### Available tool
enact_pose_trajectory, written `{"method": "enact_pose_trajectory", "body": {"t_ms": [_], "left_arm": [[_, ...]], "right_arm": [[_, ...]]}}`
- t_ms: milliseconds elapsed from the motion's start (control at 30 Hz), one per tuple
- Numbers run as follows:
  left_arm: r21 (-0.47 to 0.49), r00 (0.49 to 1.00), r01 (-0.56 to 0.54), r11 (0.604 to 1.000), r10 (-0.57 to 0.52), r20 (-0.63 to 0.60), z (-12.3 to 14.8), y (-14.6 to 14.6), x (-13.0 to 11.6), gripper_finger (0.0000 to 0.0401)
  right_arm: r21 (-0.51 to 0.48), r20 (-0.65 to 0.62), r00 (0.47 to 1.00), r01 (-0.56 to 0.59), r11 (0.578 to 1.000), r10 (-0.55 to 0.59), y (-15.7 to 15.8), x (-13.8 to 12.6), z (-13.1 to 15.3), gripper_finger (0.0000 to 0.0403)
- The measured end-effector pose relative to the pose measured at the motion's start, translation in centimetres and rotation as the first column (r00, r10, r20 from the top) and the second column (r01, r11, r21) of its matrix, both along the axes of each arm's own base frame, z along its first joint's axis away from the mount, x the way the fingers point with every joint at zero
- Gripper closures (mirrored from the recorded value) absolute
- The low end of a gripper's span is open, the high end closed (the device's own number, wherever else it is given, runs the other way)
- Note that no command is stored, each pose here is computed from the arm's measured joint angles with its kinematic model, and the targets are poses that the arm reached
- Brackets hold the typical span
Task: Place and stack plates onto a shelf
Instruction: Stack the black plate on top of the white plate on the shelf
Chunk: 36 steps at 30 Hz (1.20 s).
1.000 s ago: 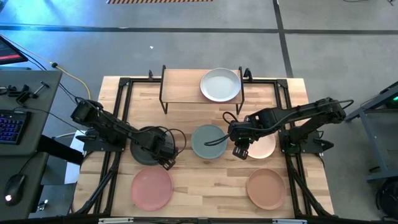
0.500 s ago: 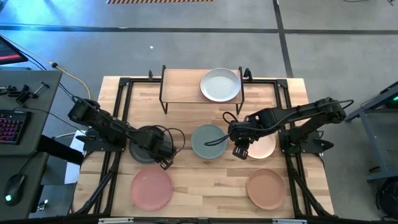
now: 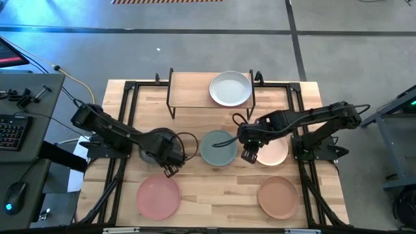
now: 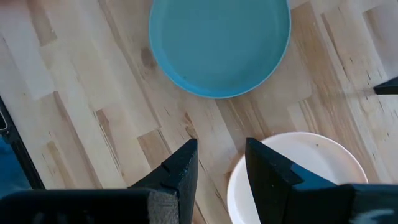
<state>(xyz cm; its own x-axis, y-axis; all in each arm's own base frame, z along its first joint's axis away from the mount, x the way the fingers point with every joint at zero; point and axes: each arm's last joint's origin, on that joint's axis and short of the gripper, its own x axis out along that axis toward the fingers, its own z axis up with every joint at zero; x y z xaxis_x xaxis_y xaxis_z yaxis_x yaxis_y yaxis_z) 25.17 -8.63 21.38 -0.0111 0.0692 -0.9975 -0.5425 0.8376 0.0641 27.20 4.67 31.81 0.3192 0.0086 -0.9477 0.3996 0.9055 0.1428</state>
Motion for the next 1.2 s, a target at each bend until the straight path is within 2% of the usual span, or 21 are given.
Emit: {"method": "enact_pose_trajectory", "body": {"t_ms": [233, 500, 633, 900, 1200], "left_arm": [[0.054, 1.0, 0.011, 0.998, -0.01, -0.019, 2.8, 0.1, 0.2, 0.0401], [0.096, 0.995, 0.0, 0.995, 0.01, -0.103, 5.3, 0.4, -0.5, 0.0401], [0.122, 0.996, -0.012, 0.992, 0.023, -0.09, 7.4, 0.4, -0.5, 0.0401], [0.119, 0.998, 0.01, 0.993, -0.016, 0.053, 11.3, 0.6, 0.3, 0.0401], [0.203, 0.979, 0.073, 0.976, -0.109, 0.17, 14.6, 2.4, 1.2, 0.0401]], "right_arm": [[-0.007, -0.001, 1.0, 0.01, 1.0, -0.01, -1.0, 0.2, 0.0, 0.029], [0.009, -0.006, 1.0, 0.001, 1.0, -0.001, -2.0, 0.2, 0.0, 0.029], [0.007, -0.005, 1.0, 0.018, 1.0, -0.018, -2.6, 0.3, 0.1, 0.029], [-0.003, 0.055, 0.995, 0.084, 0.996, -0.084, -4.7, 0.5, 2.0, 0.029], [-0.037, 0.17, 0.973, 0.164, 0.986, -0.156, -7.3, 0.4, 5.7, 0.029]]}}
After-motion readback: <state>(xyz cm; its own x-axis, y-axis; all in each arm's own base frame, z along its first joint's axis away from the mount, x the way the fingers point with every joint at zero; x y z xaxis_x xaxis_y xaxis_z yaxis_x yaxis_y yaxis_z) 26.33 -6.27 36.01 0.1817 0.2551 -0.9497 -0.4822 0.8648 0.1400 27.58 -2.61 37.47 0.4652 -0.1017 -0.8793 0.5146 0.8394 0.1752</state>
